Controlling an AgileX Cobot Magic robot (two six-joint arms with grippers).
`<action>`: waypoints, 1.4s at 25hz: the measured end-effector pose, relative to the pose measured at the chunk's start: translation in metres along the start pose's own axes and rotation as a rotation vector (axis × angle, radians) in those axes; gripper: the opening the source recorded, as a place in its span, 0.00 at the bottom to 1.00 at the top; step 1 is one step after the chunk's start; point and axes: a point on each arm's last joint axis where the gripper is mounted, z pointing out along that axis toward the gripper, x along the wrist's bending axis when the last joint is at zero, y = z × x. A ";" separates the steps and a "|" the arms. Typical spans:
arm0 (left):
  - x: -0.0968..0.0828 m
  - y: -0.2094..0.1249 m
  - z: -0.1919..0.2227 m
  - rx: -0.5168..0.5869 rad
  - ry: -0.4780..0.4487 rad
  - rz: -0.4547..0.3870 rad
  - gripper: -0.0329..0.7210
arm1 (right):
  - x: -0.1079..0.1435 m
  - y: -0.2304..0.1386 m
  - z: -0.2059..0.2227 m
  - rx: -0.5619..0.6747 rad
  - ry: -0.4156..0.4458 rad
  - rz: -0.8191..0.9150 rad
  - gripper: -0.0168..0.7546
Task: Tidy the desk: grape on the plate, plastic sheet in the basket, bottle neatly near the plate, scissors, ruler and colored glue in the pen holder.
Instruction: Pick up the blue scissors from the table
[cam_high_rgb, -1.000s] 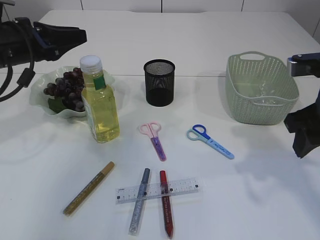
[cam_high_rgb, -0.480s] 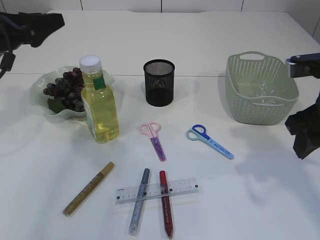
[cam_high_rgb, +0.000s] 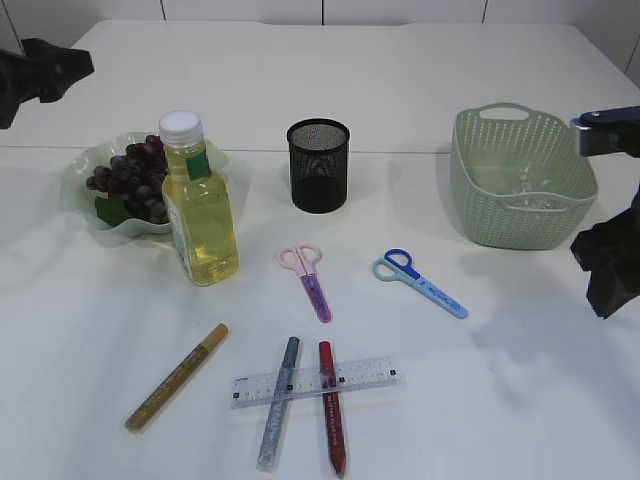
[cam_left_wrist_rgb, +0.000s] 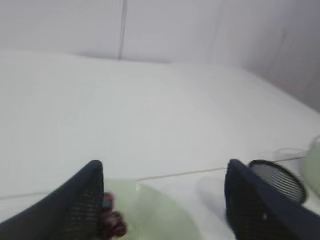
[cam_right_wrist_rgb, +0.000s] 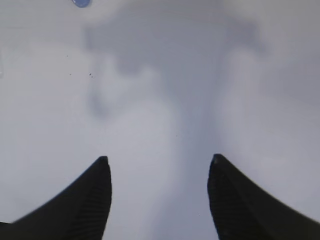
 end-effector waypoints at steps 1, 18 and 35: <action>0.004 -0.001 0.001 0.023 0.054 -0.012 0.77 | 0.000 0.000 0.000 0.000 0.000 0.000 0.64; -0.001 -0.018 -0.006 0.324 0.401 0.031 0.76 | 0.000 0.000 0.000 -0.002 0.000 -0.002 0.64; -0.039 -0.041 -0.042 0.869 0.444 0.084 0.74 | 0.000 0.000 0.000 -0.002 0.000 -0.004 0.64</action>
